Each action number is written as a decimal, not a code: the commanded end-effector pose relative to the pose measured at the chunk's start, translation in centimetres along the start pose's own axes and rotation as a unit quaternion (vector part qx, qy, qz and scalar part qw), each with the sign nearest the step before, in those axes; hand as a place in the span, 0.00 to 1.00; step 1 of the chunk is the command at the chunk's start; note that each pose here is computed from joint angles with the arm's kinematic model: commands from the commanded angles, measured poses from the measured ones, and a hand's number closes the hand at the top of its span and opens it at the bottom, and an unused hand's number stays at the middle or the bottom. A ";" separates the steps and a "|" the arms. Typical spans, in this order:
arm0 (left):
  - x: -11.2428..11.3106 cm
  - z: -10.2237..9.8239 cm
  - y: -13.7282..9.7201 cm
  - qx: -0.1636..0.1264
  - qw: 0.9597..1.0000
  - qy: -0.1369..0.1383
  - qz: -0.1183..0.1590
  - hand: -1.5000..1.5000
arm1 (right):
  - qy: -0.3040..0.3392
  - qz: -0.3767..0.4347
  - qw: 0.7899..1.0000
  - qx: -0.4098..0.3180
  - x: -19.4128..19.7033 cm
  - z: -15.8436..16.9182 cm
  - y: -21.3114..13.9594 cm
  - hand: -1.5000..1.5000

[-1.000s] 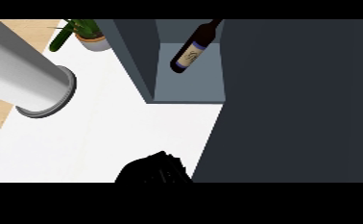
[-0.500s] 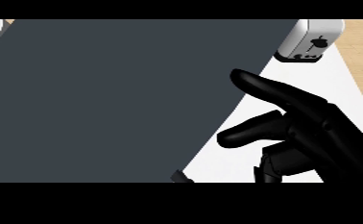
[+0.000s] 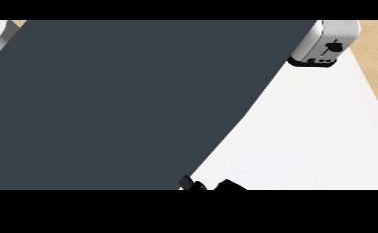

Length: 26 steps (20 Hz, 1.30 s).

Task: Pick up the wine, place it into the cabinet and close the cabinet

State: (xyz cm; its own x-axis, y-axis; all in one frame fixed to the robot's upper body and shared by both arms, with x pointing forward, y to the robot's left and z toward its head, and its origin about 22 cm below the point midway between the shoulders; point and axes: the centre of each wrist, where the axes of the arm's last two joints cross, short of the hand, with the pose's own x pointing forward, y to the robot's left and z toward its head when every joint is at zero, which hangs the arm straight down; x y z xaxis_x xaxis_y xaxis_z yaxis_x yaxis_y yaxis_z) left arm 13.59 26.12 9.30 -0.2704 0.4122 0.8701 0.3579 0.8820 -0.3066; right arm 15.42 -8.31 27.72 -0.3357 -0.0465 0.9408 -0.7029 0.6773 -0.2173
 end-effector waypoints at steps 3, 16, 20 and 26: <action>3.3 -0.5 4.4 -0.016 1.000 -0.004 -0.005 1.00 | 0.010 0.025 1.000 -0.006 -0.3 -5.9 2.0 1.00; 5.6 0.3 8.3 -0.039 0.999 -0.003 0.014 1.00 | 0.035 0.041 0.990 -0.130 -4.4 -17.0 -1.1 1.00; 6.7 1.3 9.1 -0.036 0.999 0.007 0.006 1.00 | 0.061 0.061 0.984 -0.158 -6.0 -19.6 -3.8 1.00; 7.2 -0.1 9.0 -0.032 0.999 0.004 0.000 1.00 | 0.082 0.076 0.973 -0.202 -10.1 -20.7 -7.4 1.00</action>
State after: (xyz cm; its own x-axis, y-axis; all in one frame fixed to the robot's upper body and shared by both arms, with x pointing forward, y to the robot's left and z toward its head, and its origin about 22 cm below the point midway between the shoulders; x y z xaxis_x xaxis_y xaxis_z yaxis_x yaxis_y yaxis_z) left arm 14.98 36.53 12.44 -0.2668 0.4188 0.8680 0.4265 0.8590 -0.2833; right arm 32.33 4.43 27.15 -0.3630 0.1215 0.9238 -0.4553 0.8419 -0.2897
